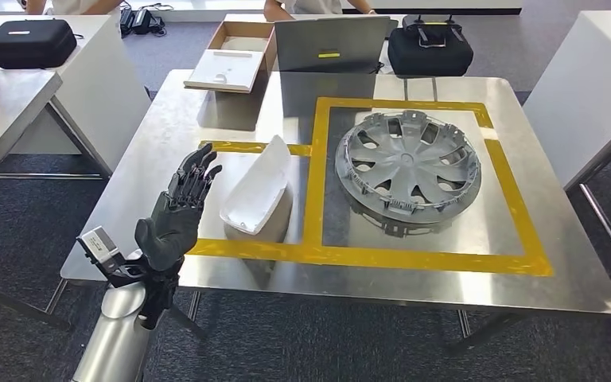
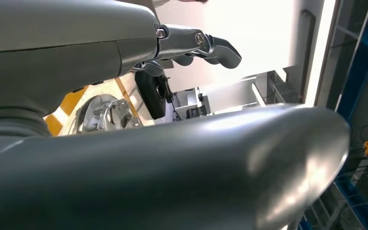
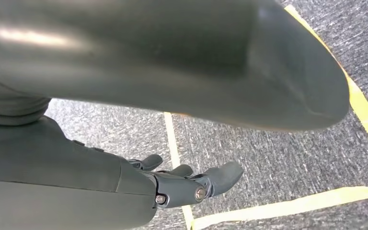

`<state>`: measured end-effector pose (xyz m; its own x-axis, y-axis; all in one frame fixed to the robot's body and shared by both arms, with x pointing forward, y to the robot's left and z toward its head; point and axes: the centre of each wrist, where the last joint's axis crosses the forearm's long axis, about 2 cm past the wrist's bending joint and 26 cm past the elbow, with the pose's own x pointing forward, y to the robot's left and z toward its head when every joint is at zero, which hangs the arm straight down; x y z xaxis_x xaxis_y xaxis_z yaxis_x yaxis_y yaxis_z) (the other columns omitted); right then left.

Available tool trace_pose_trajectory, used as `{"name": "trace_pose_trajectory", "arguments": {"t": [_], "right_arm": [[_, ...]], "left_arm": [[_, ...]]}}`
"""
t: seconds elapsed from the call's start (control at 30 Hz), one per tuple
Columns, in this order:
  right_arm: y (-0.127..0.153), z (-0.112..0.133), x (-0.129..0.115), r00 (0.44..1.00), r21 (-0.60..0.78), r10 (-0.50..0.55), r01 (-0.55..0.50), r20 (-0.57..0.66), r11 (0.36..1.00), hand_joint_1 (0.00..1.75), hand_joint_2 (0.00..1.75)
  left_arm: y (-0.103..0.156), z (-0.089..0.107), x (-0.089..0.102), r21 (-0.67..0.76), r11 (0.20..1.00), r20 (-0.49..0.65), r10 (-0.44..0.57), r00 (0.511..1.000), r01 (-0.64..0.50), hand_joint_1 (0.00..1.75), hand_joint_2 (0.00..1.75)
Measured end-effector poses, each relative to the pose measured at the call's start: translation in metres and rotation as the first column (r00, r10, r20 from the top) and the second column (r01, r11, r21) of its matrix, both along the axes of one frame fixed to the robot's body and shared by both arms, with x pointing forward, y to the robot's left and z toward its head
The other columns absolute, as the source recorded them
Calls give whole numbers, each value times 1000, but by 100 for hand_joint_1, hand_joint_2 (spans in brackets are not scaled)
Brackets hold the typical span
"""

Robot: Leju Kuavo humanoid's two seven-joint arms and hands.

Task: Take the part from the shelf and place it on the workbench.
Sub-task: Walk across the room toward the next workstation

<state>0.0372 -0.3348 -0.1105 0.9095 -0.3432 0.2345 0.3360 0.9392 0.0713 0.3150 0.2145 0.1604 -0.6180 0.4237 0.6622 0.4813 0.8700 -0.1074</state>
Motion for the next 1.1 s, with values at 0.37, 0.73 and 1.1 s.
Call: {"name": "trace_pose_trajectory", "arguments": {"t": [0.37, 0.73, 1.1], "right_arm": [[-2, 0, 0, 1000, 1, 10, -10, 12, 1000, 0, 0], [-10, 1, 4, 1000, -10, 19, -18, 17, 1000, 0, 0], [-9, 1, 5, 996, 19, 59, -61, 72, 998, 0, 0]], "left_arm": [[0, 0, -7, 5, 1000, 7, 4, 1000, -4, 0, 0], [2, 4, -13, 0, 1000, 31, 6, 1000, -6, 0, 0], [7, -2, -23, 24, 999, 24, 33, 999, -34, 0, 0]]}}
